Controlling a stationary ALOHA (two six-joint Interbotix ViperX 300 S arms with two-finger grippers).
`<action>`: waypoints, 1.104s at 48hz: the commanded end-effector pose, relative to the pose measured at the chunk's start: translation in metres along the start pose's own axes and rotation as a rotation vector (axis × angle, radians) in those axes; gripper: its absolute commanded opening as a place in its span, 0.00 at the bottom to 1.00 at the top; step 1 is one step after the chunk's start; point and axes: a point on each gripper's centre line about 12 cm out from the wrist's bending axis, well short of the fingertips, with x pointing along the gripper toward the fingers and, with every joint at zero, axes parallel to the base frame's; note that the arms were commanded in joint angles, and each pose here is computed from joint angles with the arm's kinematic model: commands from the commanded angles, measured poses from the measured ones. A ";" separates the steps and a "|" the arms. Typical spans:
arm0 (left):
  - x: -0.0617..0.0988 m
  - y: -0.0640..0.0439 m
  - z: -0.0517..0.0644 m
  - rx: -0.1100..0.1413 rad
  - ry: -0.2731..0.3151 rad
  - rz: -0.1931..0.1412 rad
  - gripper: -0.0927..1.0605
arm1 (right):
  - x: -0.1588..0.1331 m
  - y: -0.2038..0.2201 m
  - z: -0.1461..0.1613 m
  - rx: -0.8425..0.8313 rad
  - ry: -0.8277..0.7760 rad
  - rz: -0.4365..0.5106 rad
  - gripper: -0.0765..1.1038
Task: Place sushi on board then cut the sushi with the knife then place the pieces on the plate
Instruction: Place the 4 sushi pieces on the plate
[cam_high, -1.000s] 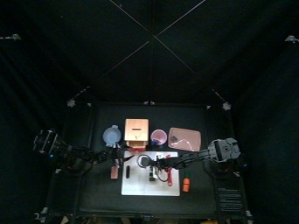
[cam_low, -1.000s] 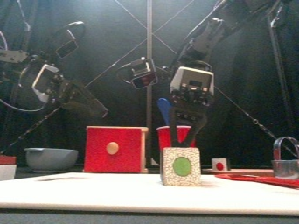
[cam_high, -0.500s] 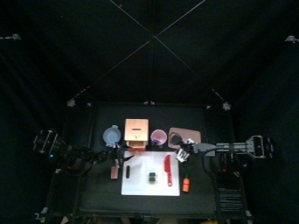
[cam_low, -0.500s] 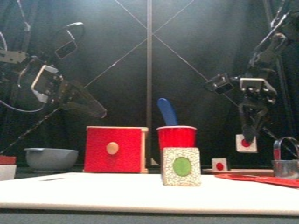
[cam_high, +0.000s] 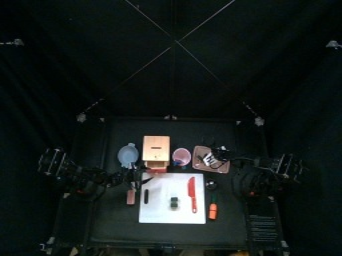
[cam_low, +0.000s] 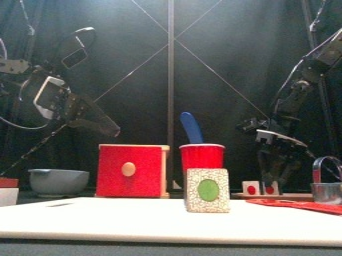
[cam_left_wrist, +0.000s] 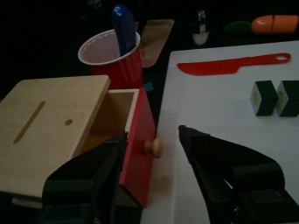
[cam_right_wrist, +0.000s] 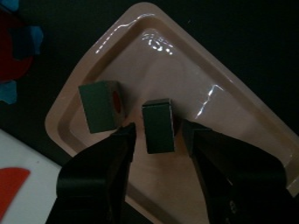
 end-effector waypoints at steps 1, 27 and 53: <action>0.001 0.001 0.007 -0.008 -0.023 0.005 0.83 | -0.046 0.018 0.006 -0.026 -0.091 0.075 0.76; 0.007 0.000 0.017 -0.016 -0.049 0.008 0.83 | -0.041 0.263 -0.075 -0.680 -0.048 0.413 0.76; 0.004 0.001 0.012 -0.013 -0.034 0.009 0.83 | -0.029 0.281 -0.070 -0.718 -0.049 0.369 0.76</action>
